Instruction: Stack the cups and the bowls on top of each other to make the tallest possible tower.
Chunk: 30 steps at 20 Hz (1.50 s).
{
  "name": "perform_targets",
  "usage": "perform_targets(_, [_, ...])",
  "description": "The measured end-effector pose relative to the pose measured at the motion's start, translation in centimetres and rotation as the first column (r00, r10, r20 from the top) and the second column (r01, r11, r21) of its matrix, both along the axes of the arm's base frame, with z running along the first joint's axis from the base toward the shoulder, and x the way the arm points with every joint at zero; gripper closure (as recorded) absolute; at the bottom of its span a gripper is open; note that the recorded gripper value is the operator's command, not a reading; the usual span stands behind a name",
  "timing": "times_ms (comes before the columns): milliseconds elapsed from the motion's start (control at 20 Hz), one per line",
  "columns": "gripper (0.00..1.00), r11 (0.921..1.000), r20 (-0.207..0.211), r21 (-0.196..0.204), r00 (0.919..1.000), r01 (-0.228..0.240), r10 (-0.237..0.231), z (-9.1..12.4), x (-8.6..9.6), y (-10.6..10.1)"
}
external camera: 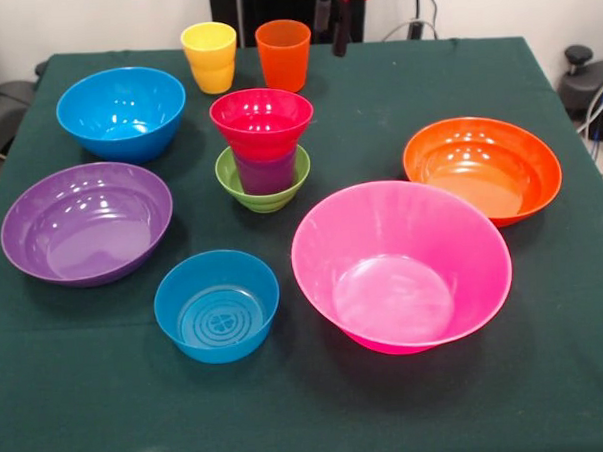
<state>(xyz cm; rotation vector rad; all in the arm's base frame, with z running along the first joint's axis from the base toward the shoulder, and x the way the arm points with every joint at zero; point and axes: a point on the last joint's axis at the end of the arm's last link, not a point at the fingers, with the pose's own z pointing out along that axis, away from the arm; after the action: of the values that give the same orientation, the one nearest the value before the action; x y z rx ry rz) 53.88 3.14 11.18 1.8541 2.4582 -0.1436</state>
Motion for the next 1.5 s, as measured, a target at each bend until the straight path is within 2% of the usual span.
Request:
perform_targets(350, [0.0,0.9994,-0.005,0.001,0.9994,0.034,-0.034,-0.1,-0.2,-1.8])
perform_targets(700, [0.0,0.9981,0.008,0.003,0.9981,0.062,-0.062,-0.1,-0.1,-3.3])
perform_targets(1150, [0.0,0.9979,0.01,0.002,0.9979,0.064,-0.064,0.1,-0.2,-3.4])
perform_targets(1500, [0.0,0.9973,0.029,-0.003,0.9969,0.073,-0.073,1.0,0.0,-4.0])
